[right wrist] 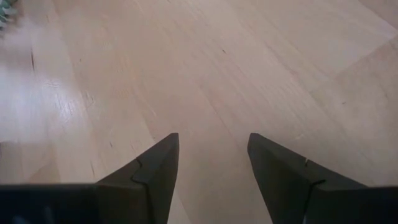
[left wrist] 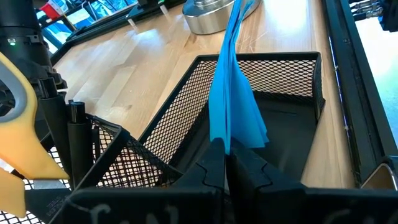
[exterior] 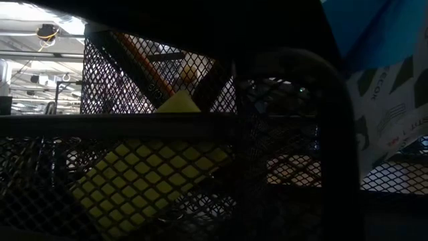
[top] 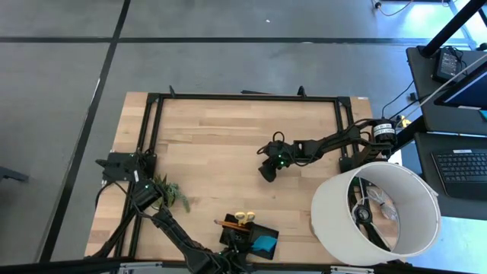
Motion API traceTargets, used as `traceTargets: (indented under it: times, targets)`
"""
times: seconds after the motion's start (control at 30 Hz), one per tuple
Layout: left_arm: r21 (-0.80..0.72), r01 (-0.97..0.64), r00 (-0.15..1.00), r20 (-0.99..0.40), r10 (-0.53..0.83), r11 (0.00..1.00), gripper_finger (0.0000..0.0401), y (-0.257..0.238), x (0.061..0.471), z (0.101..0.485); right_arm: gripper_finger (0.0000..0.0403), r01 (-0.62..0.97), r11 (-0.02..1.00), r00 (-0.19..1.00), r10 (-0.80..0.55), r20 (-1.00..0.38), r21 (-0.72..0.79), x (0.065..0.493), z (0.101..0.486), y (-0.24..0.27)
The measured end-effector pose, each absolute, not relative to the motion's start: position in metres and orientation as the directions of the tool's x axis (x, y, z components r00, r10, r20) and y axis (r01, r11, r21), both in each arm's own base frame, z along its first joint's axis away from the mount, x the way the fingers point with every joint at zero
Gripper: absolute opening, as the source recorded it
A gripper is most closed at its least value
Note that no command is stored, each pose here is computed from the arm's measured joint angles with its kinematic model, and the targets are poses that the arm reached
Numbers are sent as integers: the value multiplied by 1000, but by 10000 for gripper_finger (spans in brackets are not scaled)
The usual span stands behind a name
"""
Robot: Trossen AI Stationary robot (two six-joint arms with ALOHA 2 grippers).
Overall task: Pick and place office supplies into organizer
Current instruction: Put the blue sticky notes into the black desk organizer
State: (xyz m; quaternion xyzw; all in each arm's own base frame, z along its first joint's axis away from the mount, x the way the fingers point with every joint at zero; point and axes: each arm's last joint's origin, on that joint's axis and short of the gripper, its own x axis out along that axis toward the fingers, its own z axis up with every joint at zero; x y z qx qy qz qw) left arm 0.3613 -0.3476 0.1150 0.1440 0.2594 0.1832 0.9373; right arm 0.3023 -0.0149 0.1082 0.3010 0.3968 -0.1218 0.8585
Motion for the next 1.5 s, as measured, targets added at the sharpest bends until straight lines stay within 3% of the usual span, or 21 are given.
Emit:
traceTargets:
  times: [0.53,1.13,1.5]
  targets:
    - [368,-225,782,-484,392,902,4,-347,360,113,200,431,803,655,34,-754,411,302,108,-15]
    - [331,-218,761,-531,372,918,45,-344,359,114,200,430,804,656,35,-754,412,302,108,-15]
    - [258,-195,764,-565,312,946,73,-345,355,136,200,430,803,657,35,-753,413,302,108,-15]
